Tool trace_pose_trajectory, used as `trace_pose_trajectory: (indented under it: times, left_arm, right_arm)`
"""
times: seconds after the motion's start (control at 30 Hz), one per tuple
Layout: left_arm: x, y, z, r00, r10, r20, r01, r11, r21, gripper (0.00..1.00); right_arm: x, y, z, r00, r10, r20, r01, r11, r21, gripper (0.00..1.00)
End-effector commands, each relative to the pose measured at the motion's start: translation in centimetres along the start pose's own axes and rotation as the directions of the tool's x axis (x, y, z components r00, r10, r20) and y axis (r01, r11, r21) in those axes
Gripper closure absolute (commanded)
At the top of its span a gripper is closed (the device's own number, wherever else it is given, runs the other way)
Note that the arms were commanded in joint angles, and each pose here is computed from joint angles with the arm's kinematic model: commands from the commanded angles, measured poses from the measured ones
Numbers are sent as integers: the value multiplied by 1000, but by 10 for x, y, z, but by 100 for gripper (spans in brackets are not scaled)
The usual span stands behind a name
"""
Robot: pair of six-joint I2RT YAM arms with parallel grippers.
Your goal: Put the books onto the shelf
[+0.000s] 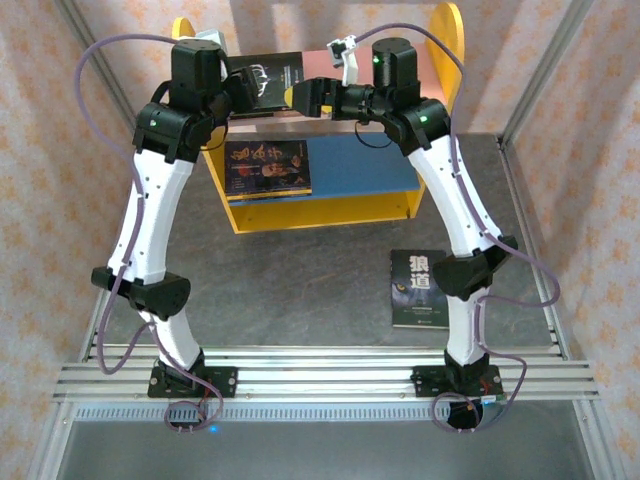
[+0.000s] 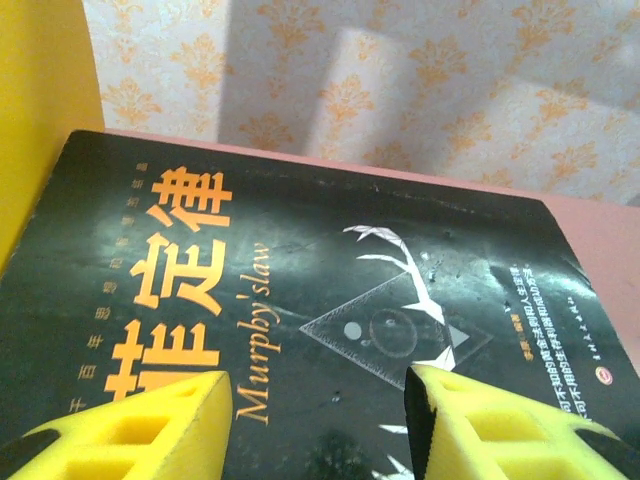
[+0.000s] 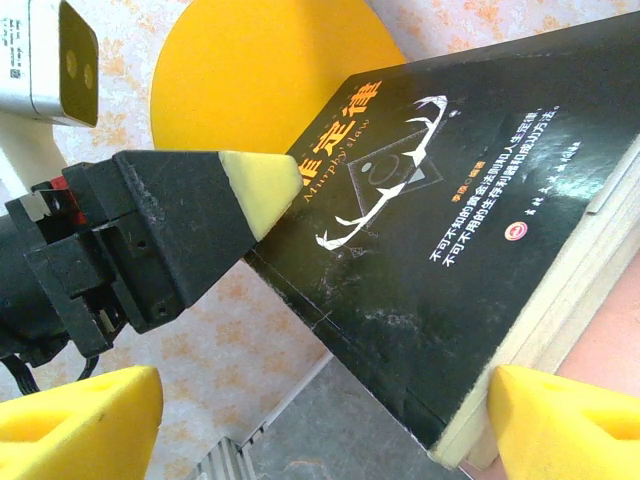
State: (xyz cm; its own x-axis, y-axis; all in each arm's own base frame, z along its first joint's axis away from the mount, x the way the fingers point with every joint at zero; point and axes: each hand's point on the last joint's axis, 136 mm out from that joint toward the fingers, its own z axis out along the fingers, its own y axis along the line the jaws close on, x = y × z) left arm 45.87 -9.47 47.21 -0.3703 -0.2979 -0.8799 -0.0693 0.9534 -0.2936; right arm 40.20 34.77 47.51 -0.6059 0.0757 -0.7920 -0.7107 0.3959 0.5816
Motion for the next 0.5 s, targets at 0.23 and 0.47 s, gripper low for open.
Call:
trace_pose_trajectory:
  times: [0.23,0.47]
  left_arm:
    - [14,4,8,998,23,-52,-24,1000,-19,52]
    - [19,4,16,997,24,-68,-25,1000,-18,52]
  right_arm:
    - [26,-3,22,993,79,-92,-82,996,-29,16]
    - [26,-6,25,992,82,-92,-85,996,-28,16]
